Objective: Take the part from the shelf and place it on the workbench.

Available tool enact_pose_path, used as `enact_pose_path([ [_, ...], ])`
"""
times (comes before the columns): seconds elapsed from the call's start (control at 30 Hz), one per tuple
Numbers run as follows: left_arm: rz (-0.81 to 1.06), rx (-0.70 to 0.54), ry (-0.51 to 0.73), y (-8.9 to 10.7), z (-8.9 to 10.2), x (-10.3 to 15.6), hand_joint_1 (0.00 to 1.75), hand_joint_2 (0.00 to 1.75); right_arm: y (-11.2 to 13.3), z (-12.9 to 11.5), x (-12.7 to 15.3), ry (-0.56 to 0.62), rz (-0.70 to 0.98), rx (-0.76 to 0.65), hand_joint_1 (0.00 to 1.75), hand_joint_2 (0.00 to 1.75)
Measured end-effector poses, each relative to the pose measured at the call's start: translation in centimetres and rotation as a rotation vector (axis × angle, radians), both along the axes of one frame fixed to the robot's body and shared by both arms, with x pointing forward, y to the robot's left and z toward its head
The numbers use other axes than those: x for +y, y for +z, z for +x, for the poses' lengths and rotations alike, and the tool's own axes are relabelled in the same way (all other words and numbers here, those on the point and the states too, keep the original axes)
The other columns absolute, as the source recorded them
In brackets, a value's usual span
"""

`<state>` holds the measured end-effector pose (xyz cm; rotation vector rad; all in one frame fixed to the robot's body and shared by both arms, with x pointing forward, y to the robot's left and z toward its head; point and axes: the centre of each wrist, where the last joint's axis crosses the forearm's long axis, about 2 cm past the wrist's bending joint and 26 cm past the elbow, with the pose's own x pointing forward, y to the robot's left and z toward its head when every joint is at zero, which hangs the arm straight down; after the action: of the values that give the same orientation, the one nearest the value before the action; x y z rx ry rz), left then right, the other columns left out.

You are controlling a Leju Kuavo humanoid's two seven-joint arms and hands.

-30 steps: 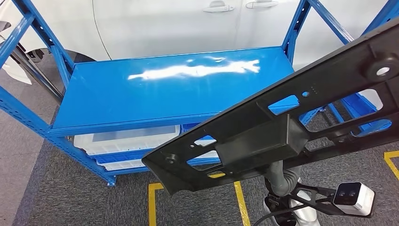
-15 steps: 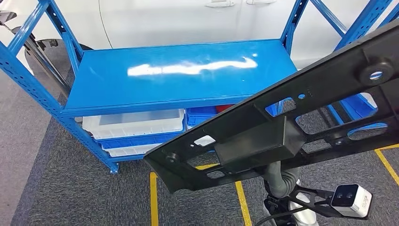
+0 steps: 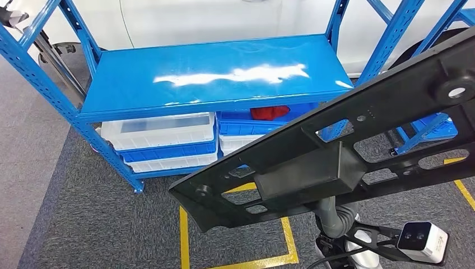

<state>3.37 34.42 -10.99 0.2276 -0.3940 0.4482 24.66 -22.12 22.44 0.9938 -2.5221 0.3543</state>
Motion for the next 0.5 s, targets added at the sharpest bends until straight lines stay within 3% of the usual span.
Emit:
enact_pose_path([
  [0.5, 0.003, -0.011, 0.031, 0.0, -0.1, 0.0, 0.0, 1.75, 1.1, -1.5, -0.1, -0.026, -0.052, -0.078, 1.75, 1.75],
])
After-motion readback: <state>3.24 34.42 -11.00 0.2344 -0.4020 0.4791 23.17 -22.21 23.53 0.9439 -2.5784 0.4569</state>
